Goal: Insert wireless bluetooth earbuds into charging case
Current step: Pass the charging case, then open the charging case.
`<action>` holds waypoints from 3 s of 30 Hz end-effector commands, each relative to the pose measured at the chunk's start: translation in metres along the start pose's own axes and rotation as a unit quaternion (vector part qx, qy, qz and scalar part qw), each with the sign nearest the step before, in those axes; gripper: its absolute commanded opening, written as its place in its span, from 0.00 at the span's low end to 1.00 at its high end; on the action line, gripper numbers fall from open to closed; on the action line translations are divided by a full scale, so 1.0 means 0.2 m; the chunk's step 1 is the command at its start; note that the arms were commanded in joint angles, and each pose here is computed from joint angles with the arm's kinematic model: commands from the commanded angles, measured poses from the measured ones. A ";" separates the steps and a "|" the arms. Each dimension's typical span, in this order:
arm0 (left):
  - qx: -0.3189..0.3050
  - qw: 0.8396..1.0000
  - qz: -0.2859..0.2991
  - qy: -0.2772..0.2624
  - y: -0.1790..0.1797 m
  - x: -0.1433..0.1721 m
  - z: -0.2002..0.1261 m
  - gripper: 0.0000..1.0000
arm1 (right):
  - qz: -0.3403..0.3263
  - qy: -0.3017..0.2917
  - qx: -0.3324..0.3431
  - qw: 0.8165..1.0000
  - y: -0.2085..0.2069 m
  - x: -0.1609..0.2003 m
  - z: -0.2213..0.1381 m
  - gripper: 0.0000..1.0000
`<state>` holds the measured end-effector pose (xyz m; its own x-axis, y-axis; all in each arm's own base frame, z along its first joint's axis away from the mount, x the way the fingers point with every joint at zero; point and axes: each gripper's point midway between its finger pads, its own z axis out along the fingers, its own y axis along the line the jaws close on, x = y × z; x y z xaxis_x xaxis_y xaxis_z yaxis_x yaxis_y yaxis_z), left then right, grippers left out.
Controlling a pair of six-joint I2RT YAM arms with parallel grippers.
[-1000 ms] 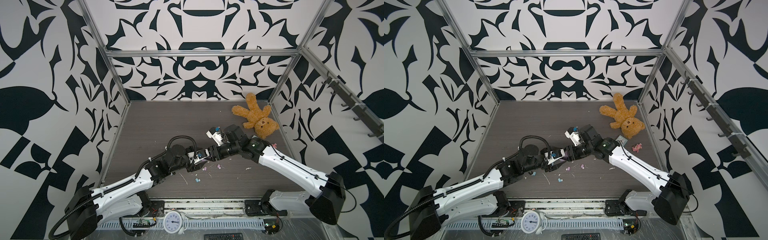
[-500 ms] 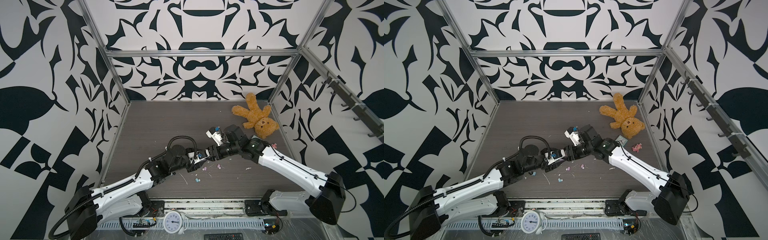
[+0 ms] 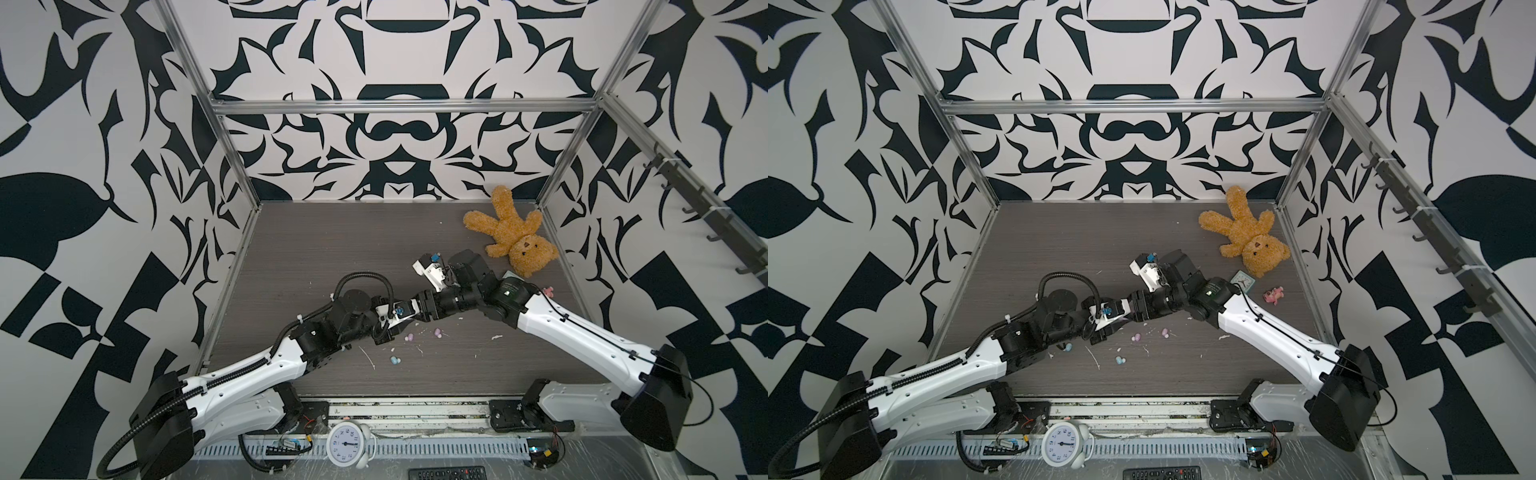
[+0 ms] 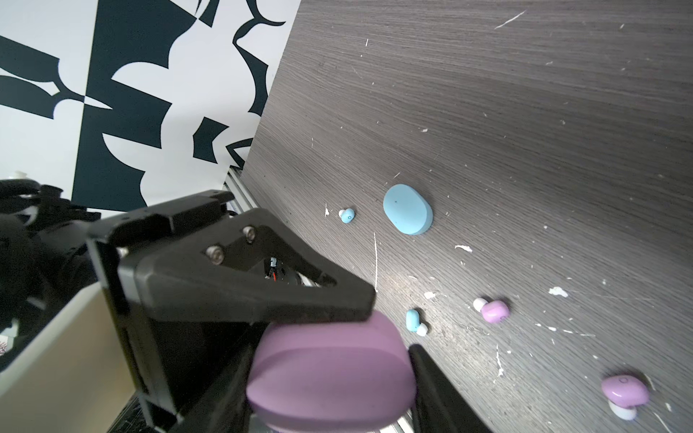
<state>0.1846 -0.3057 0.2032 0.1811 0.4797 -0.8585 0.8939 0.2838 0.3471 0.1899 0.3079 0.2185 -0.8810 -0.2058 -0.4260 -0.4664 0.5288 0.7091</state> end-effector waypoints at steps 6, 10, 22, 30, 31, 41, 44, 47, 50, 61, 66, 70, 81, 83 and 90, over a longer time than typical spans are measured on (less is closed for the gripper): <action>-0.008 0.999 -0.046 -0.008 0.04 -0.09 -0.07 0.00 | -0.056 -0.033 -0.013 0.998 0.12 -0.03 -0.13 0.99; 0.023 0.993 -0.119 0.003 -0.01 -0.12 -0.15 0.00 | -0.093 -0.044 -0.001 0.995 0.15 -0.04 -0.21 0.99; 0.173 0.955 -0.240 0.016 -0.27 -0.21 -0.42 0.00 | -0.225 -0.123 -0.054 0.965 0.29 0.04 -0.41 0.99; 0.243 0.936 -0.254 0.007 -0.33 -0.26 -0.46 0.00 | -0.248 -0.117 -0.077 0.959 0.31 0.09 -0.38 0.99; 0.247 0.934 -0.257 0.007 -0.33 -0.26 -0.46 0.00 | -0.250 -0.115 -0.077 0.958 0.31 0.10 -0.37 0.99; 0.274 0.923 -0.270 0.013 -0.34 -0.27 -0.44 0.00 | -0.282 -0.084 -0.066 0.953 0.32 0.17 -0.26 0.99; 0.272 0.923 -0.271 0.014 -0.33 -0.26 -0.43 0.00 | -0.291 -0.075 -0.061 0.952 0.32 0.20 -0.23 0.99; 0.272 0.922 -0.275 0.019 -0.33 -0.26 -0.42 0.00 | -0.301 -0.072 -0.058 0.949 0.33 0.21 -0.22 0.99; 0.275 0.920 -0.277 0.022 -0.33 -0.26 -0.41 0.00 | -0.303 -0.069 -0.053 0.949 0.32 0.22 -0.21 0.99; 0.278 0.919 -0.279 0.021 -0.33 -0.26 -0.42 0.00 | -0.312 -0.042 -0.032 0.949 0.27 0.27 -0.15 0.98; 0.285 0.917 -0.280 0.021 -0.33 -0.26 -0.42 0.00 | -0.314 -0.050 -0.012 0.948 0.24 0.25 -0.14 0.96; 0.291 0.915 -0.277 0.019 -0.35 -0.27 -0.43 0.00 | -0.312 -0.065 0.026 0.947 0.18 0.21 -0.15 0.95; 0.311 0.910 -0.274 0.011 -0.38 -0.28 -0.46 0.00 | -0.313 -0.097 0.058 0.943 0.17 0.12 -0.18 0.93; 0.312 0.910 -0.274 0.011 -0.38 -0.27 -0.45 0.00 | -0.313 -0.103 0.049 0.943 0.20 0.12 -0.20 0.91; 0.321 0.905 -0.279 0.016 -0.39 -0.26 -0.44 0.00 | -0.314 -0.095 0.034 0.944 0.25 0.10 -0.18 0.69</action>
<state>0.0858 -0.2778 0.2409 -0.3992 0.4456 -0.8013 0.9067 0.0622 -0.4171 0.1312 0.2971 0.2523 -0.4165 -0.3803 -0.8258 -0.8880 0.3651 0.2797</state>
